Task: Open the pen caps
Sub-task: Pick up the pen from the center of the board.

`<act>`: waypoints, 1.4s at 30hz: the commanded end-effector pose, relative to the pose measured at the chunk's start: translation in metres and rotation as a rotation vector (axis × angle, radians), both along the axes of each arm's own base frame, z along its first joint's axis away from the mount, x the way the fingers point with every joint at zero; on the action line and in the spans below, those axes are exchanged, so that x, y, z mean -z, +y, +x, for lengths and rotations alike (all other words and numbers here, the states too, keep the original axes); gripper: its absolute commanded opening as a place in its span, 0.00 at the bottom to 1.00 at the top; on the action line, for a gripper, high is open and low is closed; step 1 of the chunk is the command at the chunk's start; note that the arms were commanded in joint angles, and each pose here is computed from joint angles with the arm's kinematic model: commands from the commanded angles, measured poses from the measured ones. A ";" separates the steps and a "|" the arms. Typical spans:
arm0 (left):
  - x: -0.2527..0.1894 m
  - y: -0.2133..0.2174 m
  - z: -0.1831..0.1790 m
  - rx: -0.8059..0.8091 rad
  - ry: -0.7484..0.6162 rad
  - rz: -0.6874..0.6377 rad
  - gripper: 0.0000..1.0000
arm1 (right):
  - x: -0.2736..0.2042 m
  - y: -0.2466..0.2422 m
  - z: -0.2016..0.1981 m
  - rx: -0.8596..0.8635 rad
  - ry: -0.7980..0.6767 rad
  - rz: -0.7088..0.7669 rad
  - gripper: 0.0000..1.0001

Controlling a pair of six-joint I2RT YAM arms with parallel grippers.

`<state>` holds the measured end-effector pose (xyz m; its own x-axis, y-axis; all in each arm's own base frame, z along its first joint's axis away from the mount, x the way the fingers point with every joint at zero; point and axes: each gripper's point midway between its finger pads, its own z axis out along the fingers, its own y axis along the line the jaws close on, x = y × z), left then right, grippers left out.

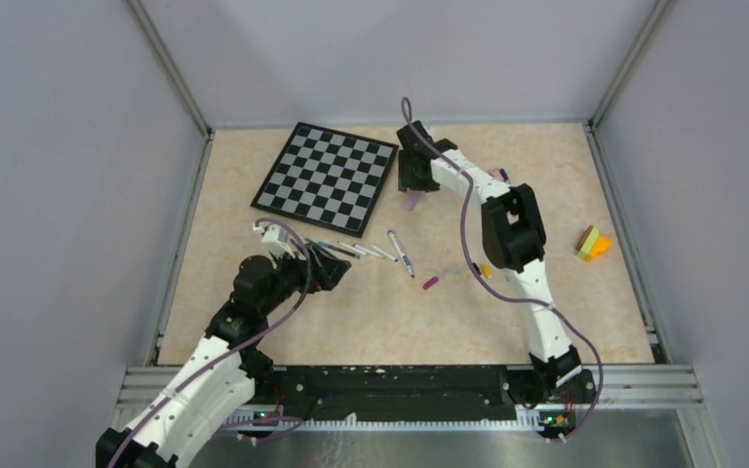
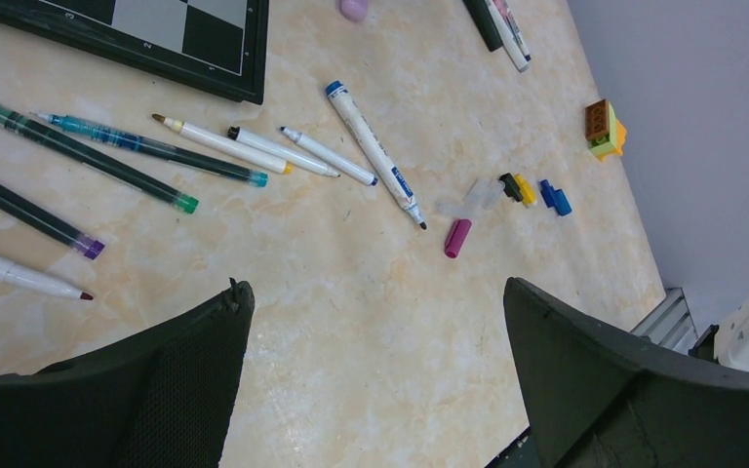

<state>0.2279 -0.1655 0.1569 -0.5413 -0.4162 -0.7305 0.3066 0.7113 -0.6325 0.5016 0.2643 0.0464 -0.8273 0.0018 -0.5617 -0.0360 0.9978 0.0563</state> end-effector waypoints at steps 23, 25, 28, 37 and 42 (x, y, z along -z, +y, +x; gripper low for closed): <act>-0.022 -0.002 -0.001 0.002 -0.059 -0.062 0.99 | 0.034 -0.018 -0.040 -0.175 0.078 -0.091 0.22; -0.024 -0.003 -0.002 0.008 -0.059 -0.073 0.99 | 0.037 -0.022 -0.046 -0.220 0.086 -0.108 0.22; -0.026 -0.007 -0.004 0.025 -0.055 -0.092 0.99 | 0.042 -0.023 -0.057 -0.357 0.102 -0.112 0.23; -0.031 -0.022 -0.010 0.107 -0.038 -0.161 0.99 | 0.029 -0.025 -0.062 -0.673 0.100 -0.154 0.00; -0.038 -0.031 -0.013 0.154 -0.031 -0.210 0.99 | -0.025 -0.018 -0.063 -0.745 -0.033 -0.060 0.00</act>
<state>0.2172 -0.1863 0.1776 -0.5918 -0.4557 -0.6649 0.3623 0.5865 -0.7244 0.4588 0.2524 0.0297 -0.6531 -0.5436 -0.5272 -0.6166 0.7859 -0.0466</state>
